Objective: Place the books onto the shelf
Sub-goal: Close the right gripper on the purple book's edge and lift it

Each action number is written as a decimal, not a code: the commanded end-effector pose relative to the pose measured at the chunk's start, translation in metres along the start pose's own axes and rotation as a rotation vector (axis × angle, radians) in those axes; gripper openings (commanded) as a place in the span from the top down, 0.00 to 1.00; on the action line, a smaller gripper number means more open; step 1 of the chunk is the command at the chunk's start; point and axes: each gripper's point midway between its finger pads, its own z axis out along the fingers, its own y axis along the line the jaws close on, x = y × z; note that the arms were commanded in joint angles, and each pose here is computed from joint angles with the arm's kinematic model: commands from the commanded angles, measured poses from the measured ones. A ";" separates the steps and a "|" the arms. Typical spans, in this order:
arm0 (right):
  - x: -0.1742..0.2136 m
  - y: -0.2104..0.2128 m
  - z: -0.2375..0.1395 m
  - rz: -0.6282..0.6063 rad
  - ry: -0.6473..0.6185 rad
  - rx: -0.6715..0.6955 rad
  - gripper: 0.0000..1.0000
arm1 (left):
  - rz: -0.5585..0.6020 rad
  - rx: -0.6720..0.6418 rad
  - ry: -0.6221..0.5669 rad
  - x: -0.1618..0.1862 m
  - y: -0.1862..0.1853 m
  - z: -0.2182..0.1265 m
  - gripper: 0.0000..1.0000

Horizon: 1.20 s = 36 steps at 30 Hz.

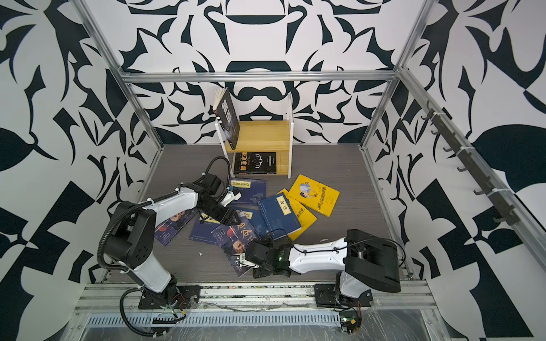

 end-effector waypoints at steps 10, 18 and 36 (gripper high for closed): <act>0.012 -0.044 0.010 0.040 0.043 0.115 0.12 | -0.006 0.103 -0.009 0.000 -0.024 -0.007 0.74; 0.015 -0.052 0.015 0.039 0.053 0.119 0.12 | -0.009 0.114 -0.006 -0.004 -0.024 -0.005 0.80; 0.015 -0.064 0.014 0.050 0.050 0.157 0.12 | 0.031 0.107 -0.009 -0.006 -0.034 -0.016 1.00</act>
